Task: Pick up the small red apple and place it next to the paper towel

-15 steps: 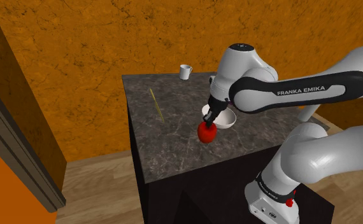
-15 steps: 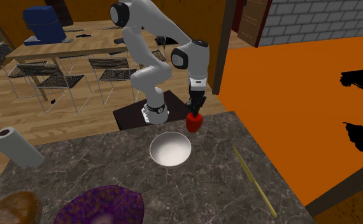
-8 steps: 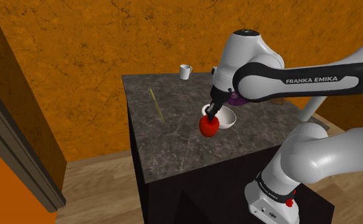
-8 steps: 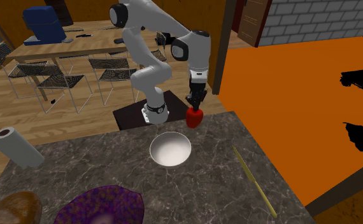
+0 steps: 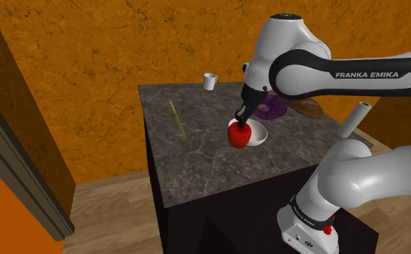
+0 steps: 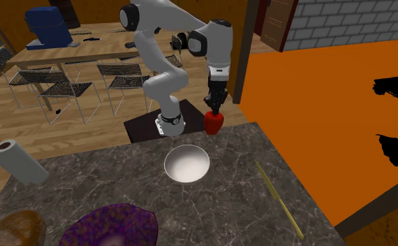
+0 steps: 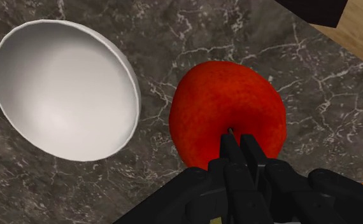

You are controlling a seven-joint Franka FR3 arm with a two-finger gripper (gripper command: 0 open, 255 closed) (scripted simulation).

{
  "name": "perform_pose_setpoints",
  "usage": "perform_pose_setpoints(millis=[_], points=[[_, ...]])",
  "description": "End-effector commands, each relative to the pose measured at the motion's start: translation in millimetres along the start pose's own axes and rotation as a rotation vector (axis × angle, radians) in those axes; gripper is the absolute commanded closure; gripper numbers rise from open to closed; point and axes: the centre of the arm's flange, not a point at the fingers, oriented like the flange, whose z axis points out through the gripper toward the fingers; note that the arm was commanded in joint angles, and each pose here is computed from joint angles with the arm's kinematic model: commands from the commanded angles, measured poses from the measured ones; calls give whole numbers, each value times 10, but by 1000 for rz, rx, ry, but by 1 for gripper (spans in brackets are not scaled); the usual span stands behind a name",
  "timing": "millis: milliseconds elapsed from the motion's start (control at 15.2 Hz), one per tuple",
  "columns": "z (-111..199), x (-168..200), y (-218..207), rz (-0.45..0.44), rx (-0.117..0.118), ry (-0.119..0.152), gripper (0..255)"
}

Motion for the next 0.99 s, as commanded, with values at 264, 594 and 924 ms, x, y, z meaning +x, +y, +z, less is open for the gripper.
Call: perform_pose_setpoints(millis=[264,594,924], points=[[-314,24,38,0,0,0,255],[-575,51,66,0,0,0,255],[-837,79,93,0,0,0,255]])
